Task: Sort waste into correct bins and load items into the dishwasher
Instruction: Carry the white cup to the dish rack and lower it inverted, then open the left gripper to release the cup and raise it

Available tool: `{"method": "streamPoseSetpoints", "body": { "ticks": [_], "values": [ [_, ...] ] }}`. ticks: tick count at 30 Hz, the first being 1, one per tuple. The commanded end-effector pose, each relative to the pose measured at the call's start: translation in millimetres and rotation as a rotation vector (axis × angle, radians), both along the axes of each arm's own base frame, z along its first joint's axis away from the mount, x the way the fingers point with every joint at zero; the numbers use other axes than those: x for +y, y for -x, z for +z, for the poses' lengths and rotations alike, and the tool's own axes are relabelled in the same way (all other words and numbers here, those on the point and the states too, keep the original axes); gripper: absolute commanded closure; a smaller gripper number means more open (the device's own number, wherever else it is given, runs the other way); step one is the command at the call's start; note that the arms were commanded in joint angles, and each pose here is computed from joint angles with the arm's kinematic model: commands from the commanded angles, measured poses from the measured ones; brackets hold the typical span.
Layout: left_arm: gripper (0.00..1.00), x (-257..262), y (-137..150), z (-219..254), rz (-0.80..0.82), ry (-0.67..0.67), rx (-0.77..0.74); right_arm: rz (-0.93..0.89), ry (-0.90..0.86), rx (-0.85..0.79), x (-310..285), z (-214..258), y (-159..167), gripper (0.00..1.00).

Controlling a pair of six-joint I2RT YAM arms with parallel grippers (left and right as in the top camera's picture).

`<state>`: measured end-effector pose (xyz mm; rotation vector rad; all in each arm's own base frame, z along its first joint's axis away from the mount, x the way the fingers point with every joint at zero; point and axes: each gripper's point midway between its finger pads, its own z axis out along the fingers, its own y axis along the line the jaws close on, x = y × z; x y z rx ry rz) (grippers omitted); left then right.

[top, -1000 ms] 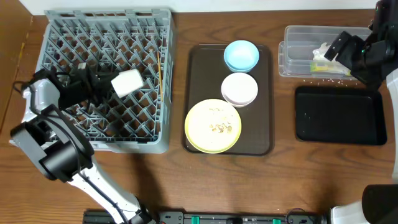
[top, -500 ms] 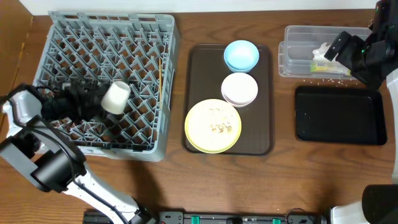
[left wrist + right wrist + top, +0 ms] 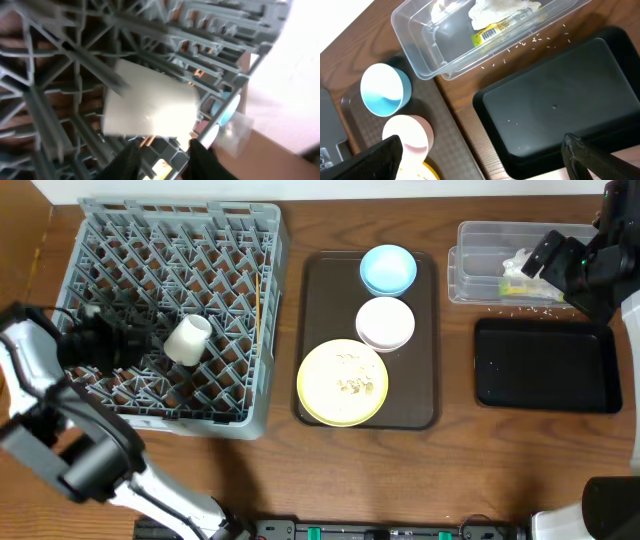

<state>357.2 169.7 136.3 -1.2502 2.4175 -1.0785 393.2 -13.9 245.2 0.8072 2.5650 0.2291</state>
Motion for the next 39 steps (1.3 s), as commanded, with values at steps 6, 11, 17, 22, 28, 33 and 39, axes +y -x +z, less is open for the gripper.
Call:
{"method": "streamPoseSetpoints", "body": {
  "ticks": [6,11,17,22,28,33,39],
  "values": [
    [0.92,-17.5,5.9,74.0,-0.125,-0.565,0.007,0.006,0.016,-0.013,-2.0,5.2,1.4,0.01],
    [0.92,-55.8,-11.2,51.7,-0.279,-0.685,0.076,0.006,0.016,-0.013,-2.0,5.2,1.4,0.01],
    [0.92,-87.6,-28.9,19.0,-0.401,-0.74,0.138,0.006,0.016,-0.013,-2.0,5.2,1.4,0.01],
    [0.92,-77.8,-30.9,-2.2,-0.424,-0.822,0.224,0.006,0.016,-0.013,-2.0,5.2,1.4,0.01],
    [0.92,-75.6,-38.4,-25.6,-0.442,-0.812,0.255,0.006,0.016,-0.013,-2.0,5.2,1.4,0.01],
    [0.92,-64.9,-40.4,-24.4,-0.407,-0.846,0.264,0.006,0.016,-0.013,-2.0,5.2,1.4,0.01],
    [0.92,-35.3,-26.8,-20.8,-0.347,-0.92,0.347,0.006,0.016,-0.013,-2.0,5.2,1.4,0.01]
  ]
}}
